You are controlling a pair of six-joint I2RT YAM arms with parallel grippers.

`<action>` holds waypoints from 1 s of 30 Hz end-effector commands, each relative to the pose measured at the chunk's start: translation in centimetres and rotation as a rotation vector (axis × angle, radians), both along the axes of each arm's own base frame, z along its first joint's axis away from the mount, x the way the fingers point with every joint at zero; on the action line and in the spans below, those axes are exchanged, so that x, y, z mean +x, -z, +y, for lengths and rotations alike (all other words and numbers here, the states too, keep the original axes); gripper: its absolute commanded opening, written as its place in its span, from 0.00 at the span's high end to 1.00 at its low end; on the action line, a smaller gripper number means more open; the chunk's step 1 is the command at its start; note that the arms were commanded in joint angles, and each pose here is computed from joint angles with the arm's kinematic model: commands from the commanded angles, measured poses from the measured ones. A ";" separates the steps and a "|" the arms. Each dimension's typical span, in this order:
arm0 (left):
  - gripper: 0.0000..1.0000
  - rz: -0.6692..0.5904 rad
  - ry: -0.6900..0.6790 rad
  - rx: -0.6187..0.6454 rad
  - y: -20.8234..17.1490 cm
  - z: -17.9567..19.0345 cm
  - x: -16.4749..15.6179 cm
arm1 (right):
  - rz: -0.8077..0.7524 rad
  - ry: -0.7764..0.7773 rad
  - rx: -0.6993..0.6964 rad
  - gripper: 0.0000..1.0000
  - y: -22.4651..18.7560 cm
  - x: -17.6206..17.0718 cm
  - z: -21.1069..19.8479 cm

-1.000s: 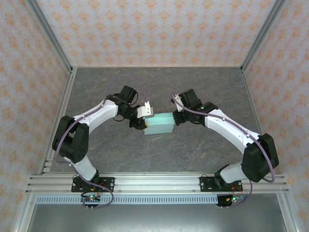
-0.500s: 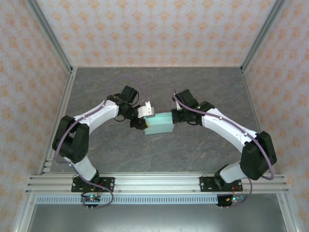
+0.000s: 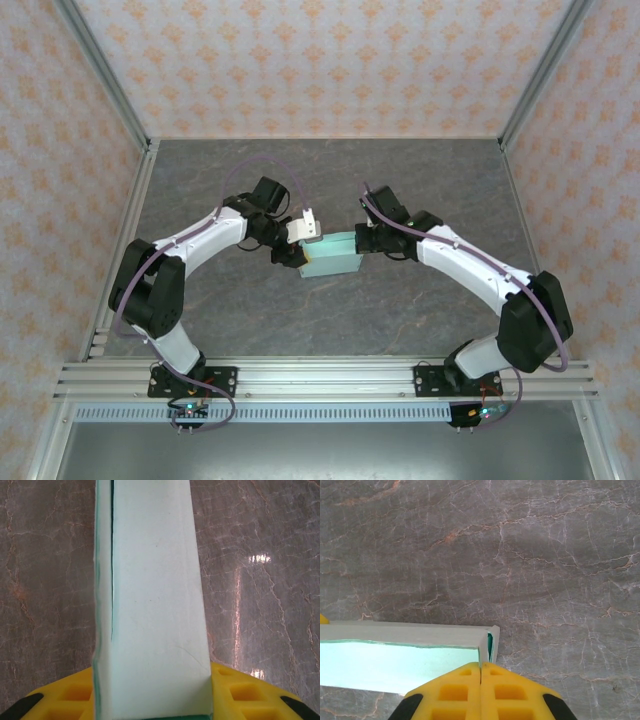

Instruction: Fold the paper box

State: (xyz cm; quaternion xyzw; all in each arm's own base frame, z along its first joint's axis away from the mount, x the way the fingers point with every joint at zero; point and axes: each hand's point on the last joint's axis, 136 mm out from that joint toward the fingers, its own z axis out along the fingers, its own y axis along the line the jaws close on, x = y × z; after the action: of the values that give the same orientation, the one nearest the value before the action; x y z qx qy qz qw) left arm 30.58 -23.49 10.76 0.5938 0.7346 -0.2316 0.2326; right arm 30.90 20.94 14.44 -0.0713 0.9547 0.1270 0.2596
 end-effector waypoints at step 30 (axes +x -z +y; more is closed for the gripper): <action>0.48 0.012 -0.086 0.087 0.6 1.1 1.0 | -0.028 0.064 -0.041 0.98 0.2 -0.4 -1.5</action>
State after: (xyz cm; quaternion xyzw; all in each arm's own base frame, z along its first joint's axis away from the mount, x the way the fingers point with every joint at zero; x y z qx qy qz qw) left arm 31.28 -23.24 10.66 0.5820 0.7510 -0.2121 0.2286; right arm 30.46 20.43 13.62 -0.0583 0.9556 0.1188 0.2632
